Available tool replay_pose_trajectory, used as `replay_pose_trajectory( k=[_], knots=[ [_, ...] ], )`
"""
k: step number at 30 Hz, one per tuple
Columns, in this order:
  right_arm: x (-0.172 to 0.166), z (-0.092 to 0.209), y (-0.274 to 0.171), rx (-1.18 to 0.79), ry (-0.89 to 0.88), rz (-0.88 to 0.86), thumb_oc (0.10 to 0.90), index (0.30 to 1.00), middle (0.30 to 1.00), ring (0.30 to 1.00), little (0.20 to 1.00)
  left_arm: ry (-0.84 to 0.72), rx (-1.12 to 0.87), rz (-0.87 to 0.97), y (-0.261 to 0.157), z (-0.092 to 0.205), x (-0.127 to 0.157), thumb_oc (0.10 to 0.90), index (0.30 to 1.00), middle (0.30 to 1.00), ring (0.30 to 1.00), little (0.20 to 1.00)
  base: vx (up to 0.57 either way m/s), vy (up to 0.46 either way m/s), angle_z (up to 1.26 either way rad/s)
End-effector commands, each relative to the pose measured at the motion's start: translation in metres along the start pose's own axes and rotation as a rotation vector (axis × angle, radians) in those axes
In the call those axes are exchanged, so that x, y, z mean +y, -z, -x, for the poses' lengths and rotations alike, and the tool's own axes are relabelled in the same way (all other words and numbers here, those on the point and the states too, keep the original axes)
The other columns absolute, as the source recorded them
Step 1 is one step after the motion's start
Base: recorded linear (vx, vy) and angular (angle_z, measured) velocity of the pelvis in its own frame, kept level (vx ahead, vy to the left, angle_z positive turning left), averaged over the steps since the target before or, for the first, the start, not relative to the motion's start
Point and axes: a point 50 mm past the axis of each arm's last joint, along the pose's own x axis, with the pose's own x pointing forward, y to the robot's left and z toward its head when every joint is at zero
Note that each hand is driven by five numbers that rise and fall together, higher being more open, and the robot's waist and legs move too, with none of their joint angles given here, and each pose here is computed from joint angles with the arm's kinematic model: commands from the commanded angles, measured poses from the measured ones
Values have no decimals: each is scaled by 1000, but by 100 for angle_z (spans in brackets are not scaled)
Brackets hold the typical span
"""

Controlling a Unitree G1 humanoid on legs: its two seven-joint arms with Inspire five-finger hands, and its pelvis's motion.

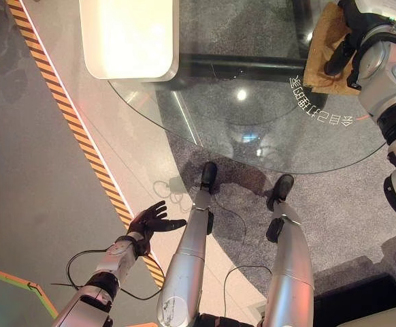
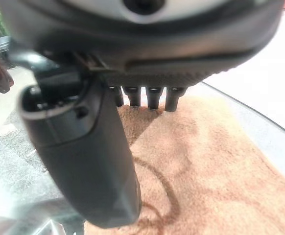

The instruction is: Wipe the table with a cloth and put it in the basket.

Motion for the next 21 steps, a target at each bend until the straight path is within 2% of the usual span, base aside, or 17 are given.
replay_pose_trajectory(
  k=[1,21],
  knots=[
    [-43,2,-18,-57,178,98,100,300,300,300,200,-46,74,-27,25,17,24,800,900,900,900,900,0,0,0],
    [-37,2,-23,-62,169,113,100,300,300,300,200,-37,72,-29,24,16,23,800,900,900,900,900,0,0,0]
  ],
)
